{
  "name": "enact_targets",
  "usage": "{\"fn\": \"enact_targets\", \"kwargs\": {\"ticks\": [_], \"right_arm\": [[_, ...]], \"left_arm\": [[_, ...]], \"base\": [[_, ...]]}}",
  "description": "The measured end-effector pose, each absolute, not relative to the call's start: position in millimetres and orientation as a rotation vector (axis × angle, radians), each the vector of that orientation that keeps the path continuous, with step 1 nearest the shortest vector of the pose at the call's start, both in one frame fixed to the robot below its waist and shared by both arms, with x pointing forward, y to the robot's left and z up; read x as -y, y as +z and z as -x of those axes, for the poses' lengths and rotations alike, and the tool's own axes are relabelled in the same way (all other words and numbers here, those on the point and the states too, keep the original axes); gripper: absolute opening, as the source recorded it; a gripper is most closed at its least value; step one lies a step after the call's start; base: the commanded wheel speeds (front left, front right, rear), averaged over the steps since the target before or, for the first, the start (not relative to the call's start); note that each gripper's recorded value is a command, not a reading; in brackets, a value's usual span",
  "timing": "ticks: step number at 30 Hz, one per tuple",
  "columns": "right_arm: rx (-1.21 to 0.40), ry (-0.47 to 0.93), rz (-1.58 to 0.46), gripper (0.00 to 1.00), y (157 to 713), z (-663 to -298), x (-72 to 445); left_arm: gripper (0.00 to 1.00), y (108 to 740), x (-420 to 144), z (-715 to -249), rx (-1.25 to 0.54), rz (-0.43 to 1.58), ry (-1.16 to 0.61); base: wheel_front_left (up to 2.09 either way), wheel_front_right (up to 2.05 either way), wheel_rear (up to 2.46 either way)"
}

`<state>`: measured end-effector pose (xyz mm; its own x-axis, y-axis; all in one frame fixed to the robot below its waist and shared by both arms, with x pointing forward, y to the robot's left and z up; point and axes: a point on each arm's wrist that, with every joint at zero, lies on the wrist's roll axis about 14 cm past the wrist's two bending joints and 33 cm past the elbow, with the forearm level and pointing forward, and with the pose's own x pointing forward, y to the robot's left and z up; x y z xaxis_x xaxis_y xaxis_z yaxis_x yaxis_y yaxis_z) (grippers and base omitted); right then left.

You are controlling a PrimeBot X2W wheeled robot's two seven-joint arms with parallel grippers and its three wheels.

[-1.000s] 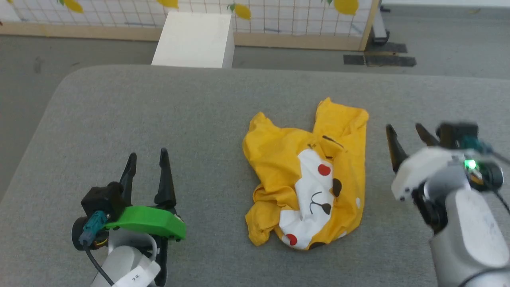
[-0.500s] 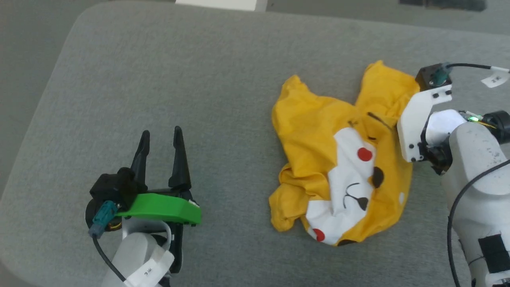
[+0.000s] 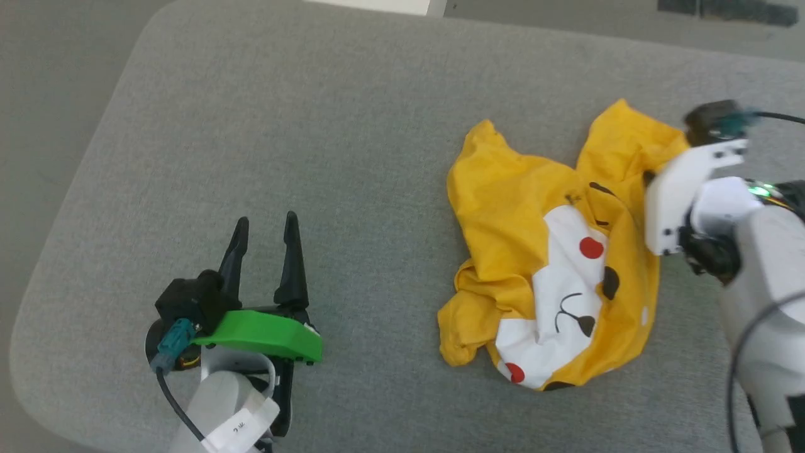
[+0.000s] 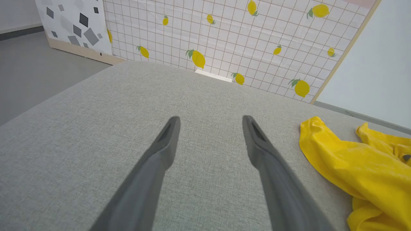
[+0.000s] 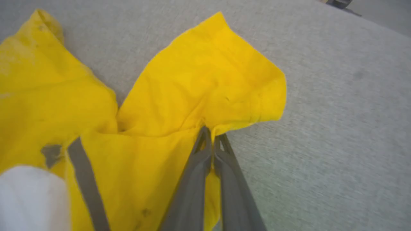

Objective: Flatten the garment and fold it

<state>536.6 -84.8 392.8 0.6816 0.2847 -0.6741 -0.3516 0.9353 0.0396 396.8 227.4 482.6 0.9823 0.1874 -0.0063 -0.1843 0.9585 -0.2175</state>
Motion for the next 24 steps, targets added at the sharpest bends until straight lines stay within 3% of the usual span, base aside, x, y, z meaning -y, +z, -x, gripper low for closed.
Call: {"fn": "enact_targets", "kwargs": {"ticks": [6,10,14,17,18,19,24], "right_arm": [[-0.534,0.189,-0.044,0.00,437,-520,152],[-0.640,0.038,-0.061,0.00,408,-453,208],[-0.809,-0.028,-0.117,0.00,372,-375,217],[-0.800,-0.058,-0.168,0.01,377,-356,220],[-0.776,-0.072,-0.186,0.58,381,-354,223],[-0.744,-0.086,-0.203,1.00,387,-355,227],[-0.569,-0.141,-0.267,1.00,424,-362,249]], "left_arm": [[1.00,488,-219,-390,0.029,0.239,0.165],[1.00,489,-205,-390,0.032,0.256,0.124],[1.00,494,-192,-391,0.041,0.268,0.084],[1.00,493,-182,-392,0.033,0.279,0.057],[1.00,491,-177,-392,0.021,0.286,0.044],[1.00,491,-173,-392,0.011,0.294,0.033],[1.00,486,-139,-396,-0.101,0.347,-0.083]], "base": [[0.00,0.00,0.00],[0.00,0.00,0.00],[0.00,0.00,0.00],[0.00,0.00,0.00],[0.00,0.00,0.00],[0.00,0.00,0.00],[0.00,0.00,0.00]]}}
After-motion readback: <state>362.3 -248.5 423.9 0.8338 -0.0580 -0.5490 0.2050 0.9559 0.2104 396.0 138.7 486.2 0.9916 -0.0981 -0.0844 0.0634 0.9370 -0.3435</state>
